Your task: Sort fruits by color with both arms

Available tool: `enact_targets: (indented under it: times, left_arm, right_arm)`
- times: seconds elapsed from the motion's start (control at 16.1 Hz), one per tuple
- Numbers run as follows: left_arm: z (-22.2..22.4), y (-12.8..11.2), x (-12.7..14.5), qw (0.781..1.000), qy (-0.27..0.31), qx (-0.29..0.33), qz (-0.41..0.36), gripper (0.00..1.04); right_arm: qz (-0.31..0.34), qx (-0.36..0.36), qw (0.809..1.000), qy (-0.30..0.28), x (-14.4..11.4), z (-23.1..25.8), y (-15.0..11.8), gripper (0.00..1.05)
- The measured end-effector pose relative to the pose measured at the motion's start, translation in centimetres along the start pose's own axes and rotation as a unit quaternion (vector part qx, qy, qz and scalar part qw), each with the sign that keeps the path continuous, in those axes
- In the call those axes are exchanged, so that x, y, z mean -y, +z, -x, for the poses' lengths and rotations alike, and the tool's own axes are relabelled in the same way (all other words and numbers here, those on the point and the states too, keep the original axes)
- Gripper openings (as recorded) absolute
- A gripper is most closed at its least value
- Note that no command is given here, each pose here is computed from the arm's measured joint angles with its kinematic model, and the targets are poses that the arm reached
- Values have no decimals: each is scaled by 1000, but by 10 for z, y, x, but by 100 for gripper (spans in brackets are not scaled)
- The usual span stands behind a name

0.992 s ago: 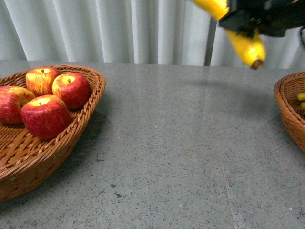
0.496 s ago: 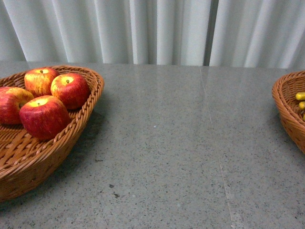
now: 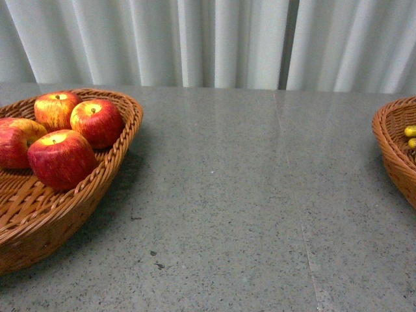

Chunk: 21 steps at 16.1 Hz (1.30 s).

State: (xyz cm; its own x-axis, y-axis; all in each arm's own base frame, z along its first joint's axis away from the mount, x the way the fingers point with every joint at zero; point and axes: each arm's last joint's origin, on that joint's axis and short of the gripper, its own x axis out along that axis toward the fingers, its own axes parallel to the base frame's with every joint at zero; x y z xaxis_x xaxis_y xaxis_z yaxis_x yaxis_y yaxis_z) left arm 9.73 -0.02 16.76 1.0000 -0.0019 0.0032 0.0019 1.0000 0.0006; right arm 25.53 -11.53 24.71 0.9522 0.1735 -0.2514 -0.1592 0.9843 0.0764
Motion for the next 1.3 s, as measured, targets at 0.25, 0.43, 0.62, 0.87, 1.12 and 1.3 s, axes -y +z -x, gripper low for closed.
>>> enact_targets:
  times: [0.25, 0.43, 0.62, 0.87, 1.12, 1.3]
  left_arm:
    - [0, 0, 0, 1000, 0, 0, 0, 98]
    - [0, 0, 0, 1000, 0, 0, 0, 98]
    - [0, 0, 0, 1000, 0, 0, 0, 98]
    - [0, 0, 0, 1000, 0, 0, 0, 98]
    - [0, 0, 0, 1000, 0, 0, 0, 98]
    - [0, 0, 0, 1000, 0, 0, 0, 98]
  right_arm:
    - [-52, 110, 993, 12, -15, 46, 26, 98]
    - [-81, 126, 988, 43, -38, 80, 11, 98]
    - [-36, 115, 992, -49, -82, 112, -26, 73]
    - [34, 155, 985, -74, -111, 126, -87, 23]
    - [24, 127, 988, -80, -118, 114, -116, 2]
    - [27, 132, 988, -69, -134, 110, -122, 2]
